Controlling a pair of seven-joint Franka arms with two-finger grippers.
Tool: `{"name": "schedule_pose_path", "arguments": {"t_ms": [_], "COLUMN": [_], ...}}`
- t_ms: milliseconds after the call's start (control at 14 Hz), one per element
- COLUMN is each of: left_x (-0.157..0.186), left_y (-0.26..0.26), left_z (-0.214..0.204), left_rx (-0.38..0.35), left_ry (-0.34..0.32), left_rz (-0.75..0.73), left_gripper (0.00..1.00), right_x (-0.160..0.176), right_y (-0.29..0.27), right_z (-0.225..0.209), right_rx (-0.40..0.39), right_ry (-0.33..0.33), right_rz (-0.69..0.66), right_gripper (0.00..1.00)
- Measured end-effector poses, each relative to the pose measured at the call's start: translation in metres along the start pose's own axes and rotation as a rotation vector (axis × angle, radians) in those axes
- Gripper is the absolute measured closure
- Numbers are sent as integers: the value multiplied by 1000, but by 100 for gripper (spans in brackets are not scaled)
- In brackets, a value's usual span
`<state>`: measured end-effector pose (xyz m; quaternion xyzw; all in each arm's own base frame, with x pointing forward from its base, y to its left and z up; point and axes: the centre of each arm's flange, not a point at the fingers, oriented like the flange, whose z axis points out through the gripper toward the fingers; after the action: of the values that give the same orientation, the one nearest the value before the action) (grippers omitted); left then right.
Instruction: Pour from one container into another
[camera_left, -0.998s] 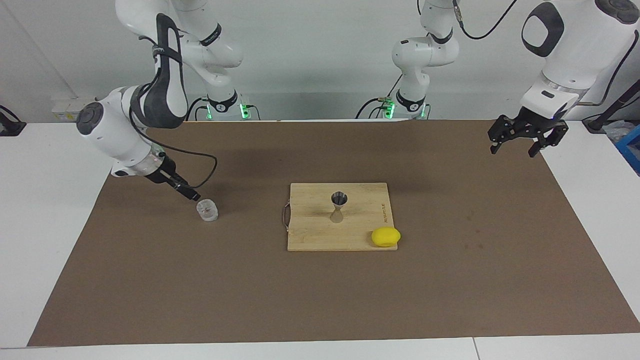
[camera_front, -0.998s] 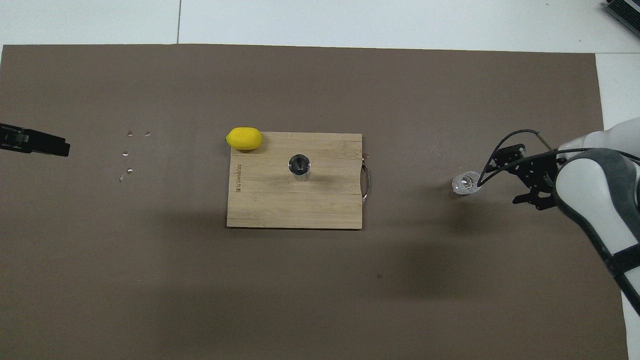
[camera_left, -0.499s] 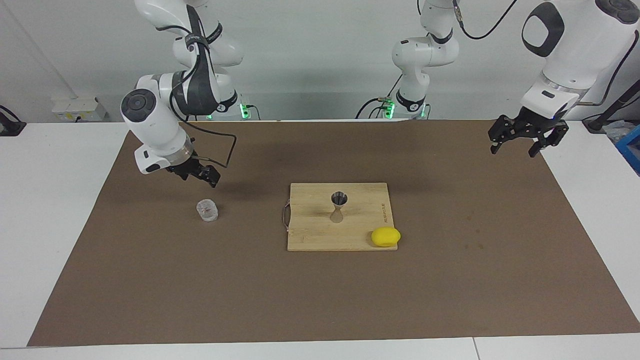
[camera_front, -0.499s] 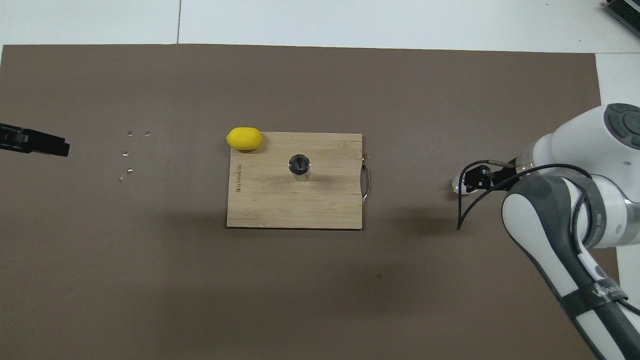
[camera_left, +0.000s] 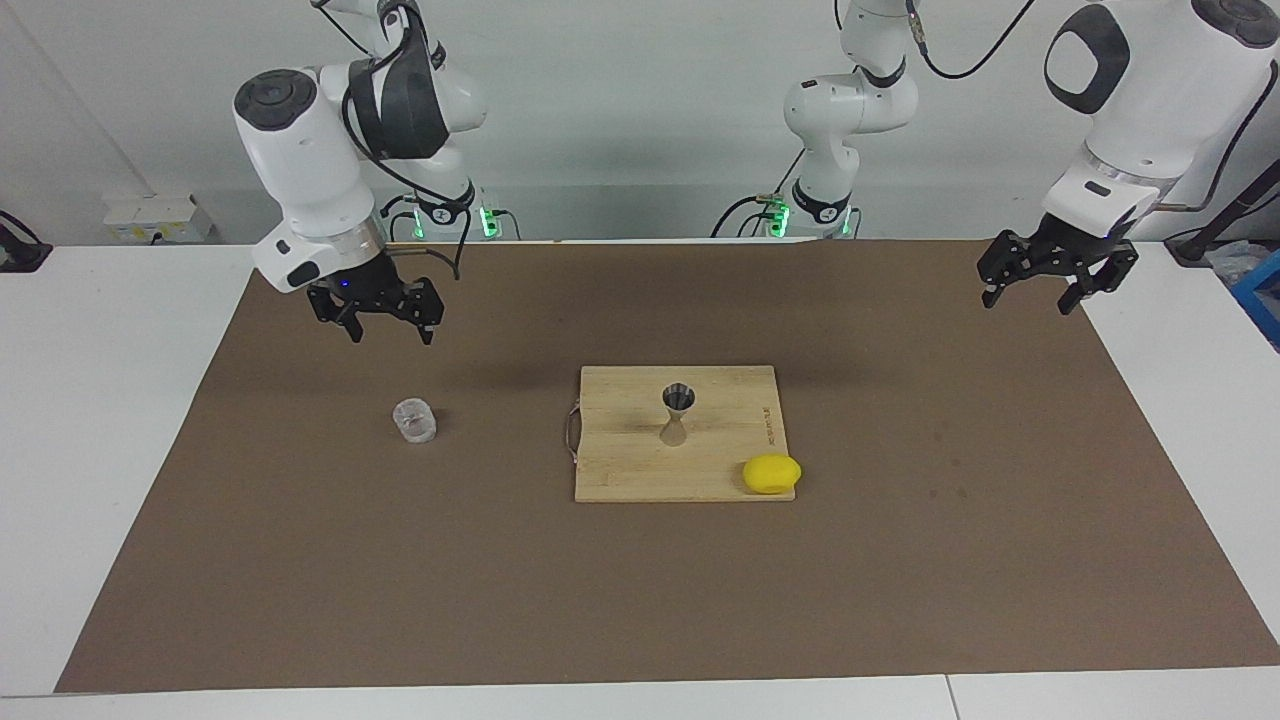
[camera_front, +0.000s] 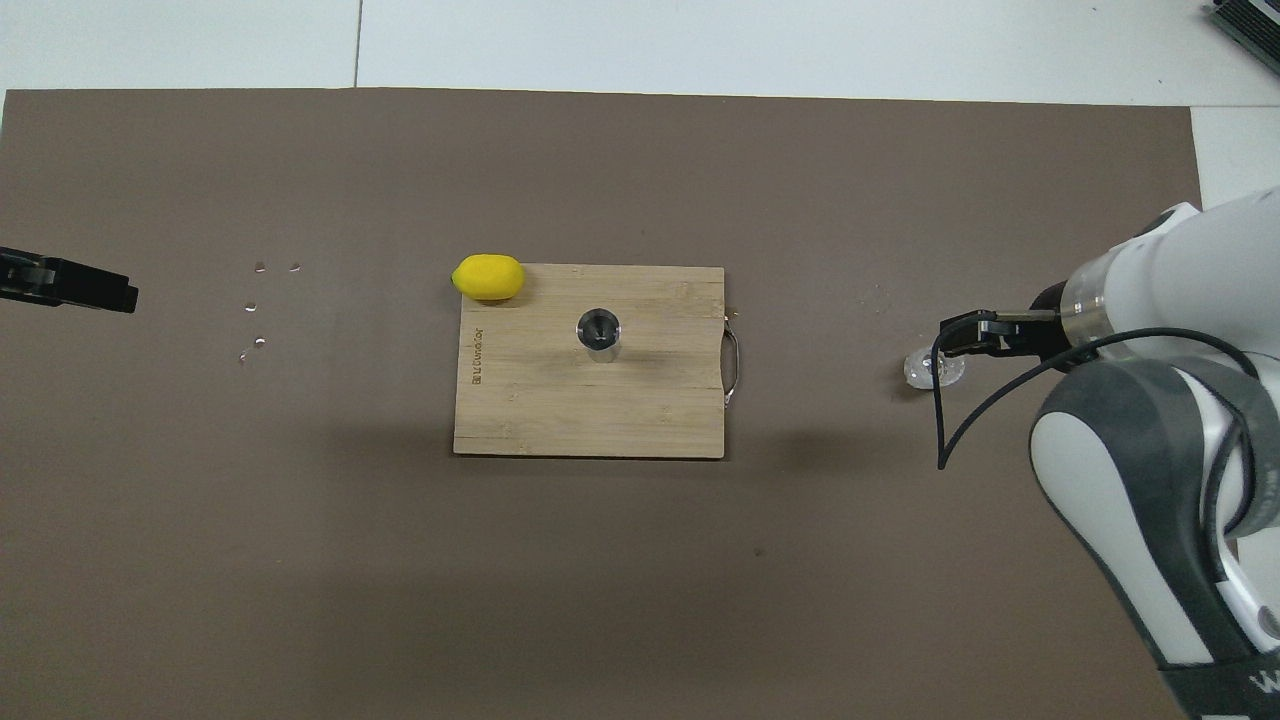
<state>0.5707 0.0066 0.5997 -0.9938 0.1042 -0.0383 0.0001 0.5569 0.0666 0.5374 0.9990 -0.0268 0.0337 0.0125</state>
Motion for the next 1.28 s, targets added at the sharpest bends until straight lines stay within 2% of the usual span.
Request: {"name": "schedule_pose_path", "arguments": {"t_ms": [143, 357, 856, 1284], "left_x": [0, -3, -15, -16], "left_y": [0, -2, 0, 0], "left_z": [0, 1, -17, -18], "left_rx": [-1, -4, -8, -9], "left_ry": [-3, -17, -40, -43], "left_rz": [-1, -4, -7, -8], "left_gripper": [0, 0, 0, 0], "right_x": [5, 11, 1, -2], "right_y": [-10, -15, 9, 23], "right_z": [-26, -51, -67, -70], "right_rx": [-25, -33, -53, -51], "right_ry": [25, 10, -71, -83], "right_rz": [-25, -25, 86, 114], "right_gripper": [0, 0, 0, 0]}}
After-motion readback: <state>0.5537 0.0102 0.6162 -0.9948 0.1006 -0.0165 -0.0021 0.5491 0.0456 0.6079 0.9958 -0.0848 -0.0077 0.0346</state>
